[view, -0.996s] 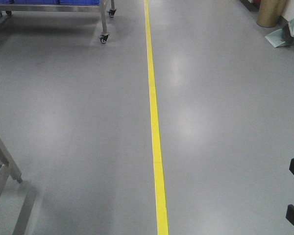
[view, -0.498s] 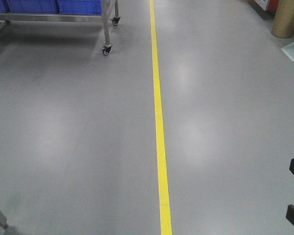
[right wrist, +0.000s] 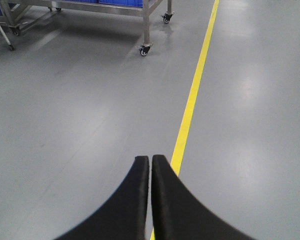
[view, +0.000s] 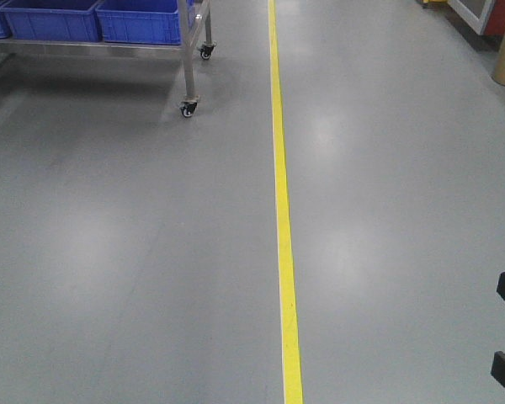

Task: Move and align brake pads A on conveyor
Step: 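Drive the base along the yellow floor line toward the blue bins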

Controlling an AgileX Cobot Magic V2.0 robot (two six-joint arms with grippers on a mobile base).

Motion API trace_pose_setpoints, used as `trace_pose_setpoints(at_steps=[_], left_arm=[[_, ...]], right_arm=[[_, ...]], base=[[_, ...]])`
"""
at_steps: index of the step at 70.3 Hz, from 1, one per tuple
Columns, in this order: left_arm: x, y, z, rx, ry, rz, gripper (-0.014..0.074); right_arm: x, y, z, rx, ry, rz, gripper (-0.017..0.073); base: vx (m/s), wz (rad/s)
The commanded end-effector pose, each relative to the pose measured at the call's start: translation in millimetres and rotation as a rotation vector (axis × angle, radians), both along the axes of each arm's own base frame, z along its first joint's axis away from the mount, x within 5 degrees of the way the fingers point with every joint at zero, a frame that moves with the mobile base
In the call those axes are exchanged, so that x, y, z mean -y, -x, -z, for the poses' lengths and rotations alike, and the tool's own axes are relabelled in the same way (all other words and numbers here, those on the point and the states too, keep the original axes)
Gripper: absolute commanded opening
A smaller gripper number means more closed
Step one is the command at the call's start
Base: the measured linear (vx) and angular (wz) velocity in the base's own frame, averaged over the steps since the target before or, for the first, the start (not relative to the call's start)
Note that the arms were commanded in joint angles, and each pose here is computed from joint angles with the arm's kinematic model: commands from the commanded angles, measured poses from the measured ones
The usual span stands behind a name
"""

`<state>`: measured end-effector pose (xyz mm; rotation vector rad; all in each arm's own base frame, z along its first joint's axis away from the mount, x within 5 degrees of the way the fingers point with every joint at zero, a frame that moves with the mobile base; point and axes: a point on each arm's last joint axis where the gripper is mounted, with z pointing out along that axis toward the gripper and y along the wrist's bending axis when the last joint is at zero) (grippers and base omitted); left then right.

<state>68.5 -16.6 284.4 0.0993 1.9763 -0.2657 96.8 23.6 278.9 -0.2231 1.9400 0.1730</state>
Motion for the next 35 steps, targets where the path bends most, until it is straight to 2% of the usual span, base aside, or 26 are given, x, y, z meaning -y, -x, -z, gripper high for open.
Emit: trace_pose_setpoints(at_steps=[1, 35], left_arm=[[1.8, -2.0, -11.4, 0.07, 0.024, 0.014, -0.0006], [1.8, -2.0, -11.4, 0.07, 0.024, 0.014, -0.0006]], right_arm=[[0.3, -2.7, -14.8, 0.098, -0.011, 0.007, -0.0006], [0.3, -2.7, -14.8, 0.098, -0.011, 0.007, -0.0006]], base=[[0.44, 0.03], [0.35, 0.02]])
